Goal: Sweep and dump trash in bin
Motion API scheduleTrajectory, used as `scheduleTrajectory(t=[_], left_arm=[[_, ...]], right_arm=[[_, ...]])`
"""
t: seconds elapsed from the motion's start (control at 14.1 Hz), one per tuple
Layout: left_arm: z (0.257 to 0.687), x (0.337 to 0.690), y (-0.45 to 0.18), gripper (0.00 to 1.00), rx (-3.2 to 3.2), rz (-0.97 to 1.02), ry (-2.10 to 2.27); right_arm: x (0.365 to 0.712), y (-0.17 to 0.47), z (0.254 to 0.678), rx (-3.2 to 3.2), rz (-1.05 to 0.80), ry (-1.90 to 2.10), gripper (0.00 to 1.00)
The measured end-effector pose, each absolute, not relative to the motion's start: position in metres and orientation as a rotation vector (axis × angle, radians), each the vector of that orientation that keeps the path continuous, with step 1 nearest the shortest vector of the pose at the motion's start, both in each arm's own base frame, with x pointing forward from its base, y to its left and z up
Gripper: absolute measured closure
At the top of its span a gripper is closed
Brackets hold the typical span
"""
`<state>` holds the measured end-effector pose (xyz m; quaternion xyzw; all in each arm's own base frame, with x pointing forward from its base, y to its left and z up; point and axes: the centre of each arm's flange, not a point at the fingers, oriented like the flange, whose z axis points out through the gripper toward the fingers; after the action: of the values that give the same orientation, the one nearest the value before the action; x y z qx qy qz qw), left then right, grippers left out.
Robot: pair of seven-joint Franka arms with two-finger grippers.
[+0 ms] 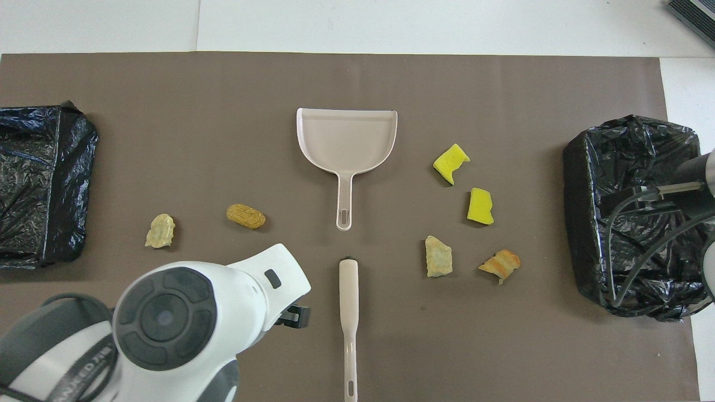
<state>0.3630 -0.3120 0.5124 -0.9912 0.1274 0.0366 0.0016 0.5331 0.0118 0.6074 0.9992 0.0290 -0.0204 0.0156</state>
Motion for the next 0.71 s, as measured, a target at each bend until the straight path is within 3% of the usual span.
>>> scheduleTrajectory(t=[0.71], left_arm=[[0.383,0.271,-0.404,0.00,-3.121,0.077,0.396]], right_arm=[[0.587,0.126,0.532,3.204,0.027,-0.036,0.00]])
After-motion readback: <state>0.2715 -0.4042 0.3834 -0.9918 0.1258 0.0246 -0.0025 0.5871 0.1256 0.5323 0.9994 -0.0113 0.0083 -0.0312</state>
